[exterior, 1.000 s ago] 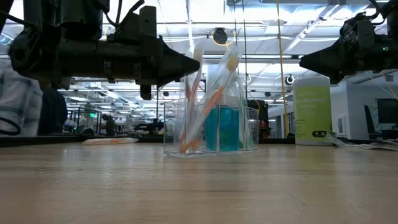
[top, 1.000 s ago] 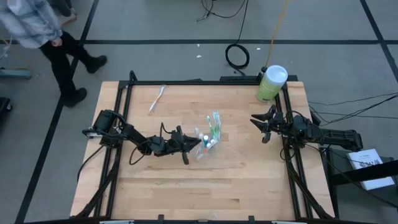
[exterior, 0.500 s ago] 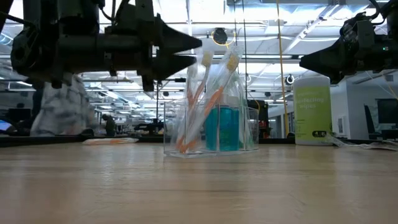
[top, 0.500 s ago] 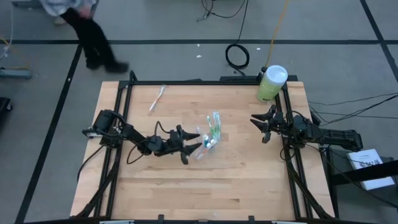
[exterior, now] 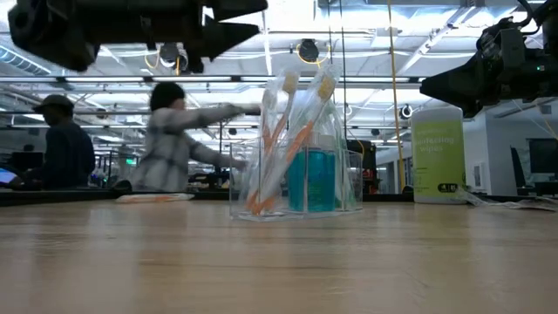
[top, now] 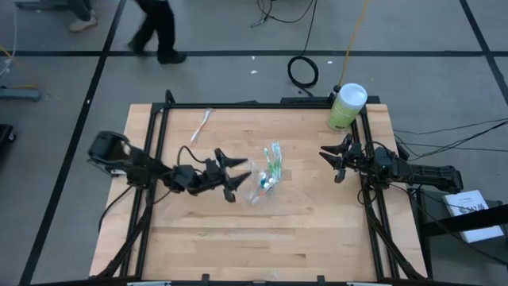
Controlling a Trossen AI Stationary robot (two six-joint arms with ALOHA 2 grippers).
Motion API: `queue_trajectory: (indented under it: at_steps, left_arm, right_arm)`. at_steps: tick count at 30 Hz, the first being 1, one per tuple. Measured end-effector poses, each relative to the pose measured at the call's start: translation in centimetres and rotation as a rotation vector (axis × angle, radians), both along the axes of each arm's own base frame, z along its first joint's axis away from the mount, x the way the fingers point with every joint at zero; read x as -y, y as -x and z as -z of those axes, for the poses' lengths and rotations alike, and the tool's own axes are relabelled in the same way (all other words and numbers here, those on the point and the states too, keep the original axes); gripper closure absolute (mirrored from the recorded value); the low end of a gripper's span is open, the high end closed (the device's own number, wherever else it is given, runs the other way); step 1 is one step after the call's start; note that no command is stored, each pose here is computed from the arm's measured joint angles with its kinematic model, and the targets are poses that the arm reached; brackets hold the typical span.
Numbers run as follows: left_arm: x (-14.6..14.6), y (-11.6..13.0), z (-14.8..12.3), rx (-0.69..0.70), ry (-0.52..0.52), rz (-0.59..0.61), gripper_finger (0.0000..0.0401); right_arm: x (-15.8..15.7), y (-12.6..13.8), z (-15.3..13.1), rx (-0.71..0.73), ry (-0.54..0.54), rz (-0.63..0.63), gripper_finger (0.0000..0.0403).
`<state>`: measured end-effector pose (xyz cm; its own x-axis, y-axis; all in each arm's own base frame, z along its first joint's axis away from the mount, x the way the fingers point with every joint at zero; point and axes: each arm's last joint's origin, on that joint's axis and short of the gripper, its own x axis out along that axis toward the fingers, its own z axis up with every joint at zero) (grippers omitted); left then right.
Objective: Pick & Place toothbrushing station
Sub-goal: Put the orange toothbrush into the transparent organizer
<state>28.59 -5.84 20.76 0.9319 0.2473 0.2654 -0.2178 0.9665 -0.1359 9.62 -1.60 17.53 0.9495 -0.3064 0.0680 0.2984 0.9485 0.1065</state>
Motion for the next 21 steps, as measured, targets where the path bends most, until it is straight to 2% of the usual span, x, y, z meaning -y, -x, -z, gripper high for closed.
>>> queue_trajectory:
  at_steps: [4, 9, 15, 21]
  left_arm:
    - [-1.2, 1.4, -2.2, -0.097, -0.003, -0.164, 0.0169]
    - [-3.0, 3.4, -3.9, -0.241, 0.051, -0.357, 0.0169]
    - [-6.2, 5.2, -4.7, -0.451, 0.181, -0.578, 0.0169]
    - [-11.6, 6.7, -5.6, -0.73, 0.391, -0.722, 0.0169]
  right_arm:
    - [0.0, 0.0, 0.0, 0.0, 0.0, 0.0, 0.0305]
    - [0.0, 0.0, 0.0, 0.0, 0.0, 0.0, 0.0305]
    - [0.0, 0.0, 0.0, 0.0, 0.0, 0.0, 0.0305]
    - [0.0, 0.0, 0.0, 0.0, 0.0, 0.0, 0.0305]
